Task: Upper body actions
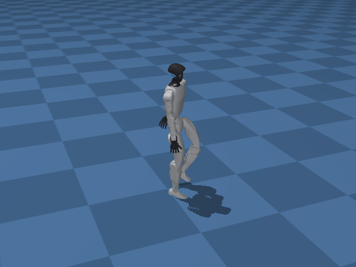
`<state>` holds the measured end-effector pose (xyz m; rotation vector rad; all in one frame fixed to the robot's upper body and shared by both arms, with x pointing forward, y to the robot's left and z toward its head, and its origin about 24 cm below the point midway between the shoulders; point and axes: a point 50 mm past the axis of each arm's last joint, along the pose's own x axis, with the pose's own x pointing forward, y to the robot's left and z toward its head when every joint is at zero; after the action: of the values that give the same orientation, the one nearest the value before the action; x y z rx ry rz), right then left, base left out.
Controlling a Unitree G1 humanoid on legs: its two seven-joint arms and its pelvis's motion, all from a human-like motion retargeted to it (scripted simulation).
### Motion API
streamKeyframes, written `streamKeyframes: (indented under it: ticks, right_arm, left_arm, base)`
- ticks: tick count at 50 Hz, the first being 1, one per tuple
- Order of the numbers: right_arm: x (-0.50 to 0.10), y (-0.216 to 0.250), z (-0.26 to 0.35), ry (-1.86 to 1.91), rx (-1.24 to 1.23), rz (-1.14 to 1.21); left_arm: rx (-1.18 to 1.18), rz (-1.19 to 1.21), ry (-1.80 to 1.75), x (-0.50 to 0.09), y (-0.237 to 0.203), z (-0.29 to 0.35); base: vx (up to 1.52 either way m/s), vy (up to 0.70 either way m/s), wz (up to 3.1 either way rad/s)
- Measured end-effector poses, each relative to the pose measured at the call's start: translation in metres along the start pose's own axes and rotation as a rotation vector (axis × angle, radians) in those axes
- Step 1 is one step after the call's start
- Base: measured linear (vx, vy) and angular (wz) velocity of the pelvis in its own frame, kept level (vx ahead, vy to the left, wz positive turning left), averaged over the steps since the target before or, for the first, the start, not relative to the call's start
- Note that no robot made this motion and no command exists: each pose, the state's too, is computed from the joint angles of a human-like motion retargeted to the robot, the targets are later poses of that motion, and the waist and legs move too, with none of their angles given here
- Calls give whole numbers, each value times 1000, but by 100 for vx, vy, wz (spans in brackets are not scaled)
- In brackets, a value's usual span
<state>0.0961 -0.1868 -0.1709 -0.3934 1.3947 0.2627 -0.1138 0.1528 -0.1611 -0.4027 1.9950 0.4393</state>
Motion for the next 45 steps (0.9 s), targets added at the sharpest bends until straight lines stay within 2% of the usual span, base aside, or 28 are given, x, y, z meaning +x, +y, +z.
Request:
streamKeyframes:
  ticks: [6, 10, 15, 21, 29, 35, 45]
  right_arm:
    - [-15, -15, 98, -298, 26, 22]
    - [-29, -26, 135, -418, -37, 2]
    - [-35, -27, 149, -463, -135, -4]
    - [-22, -17, 118, -388, -156, -10]
    - [-4, 2, 50, -159, -163, 46]
    - [1, 14, 7, -30, -143, 67]
    - [0, -2, -11, -47, -57, 36]
  left_arm:
    - [163, 18, 166, 4, 26, -45]
    - [102, 1, 192, 6, 24, -60]
    - [-1, -49, 162, 6, 15, -53]
    - [46, -15, 72, 4, 16, -26]
    - [-61, -48, -74, -1, -1, 14]
    - [-48, -36, -138, -5, -5, 31]
    - [15, -53, -287, -19, -20, 75]
  base:
    - [-3, -7, 2]
    - [7, -1, -7]
    - [8, -4, 18]
    - [13, 0, 44]
    - [10, 7, 17]
    - [9, 16, 15]
    - [-16, 23, 38]
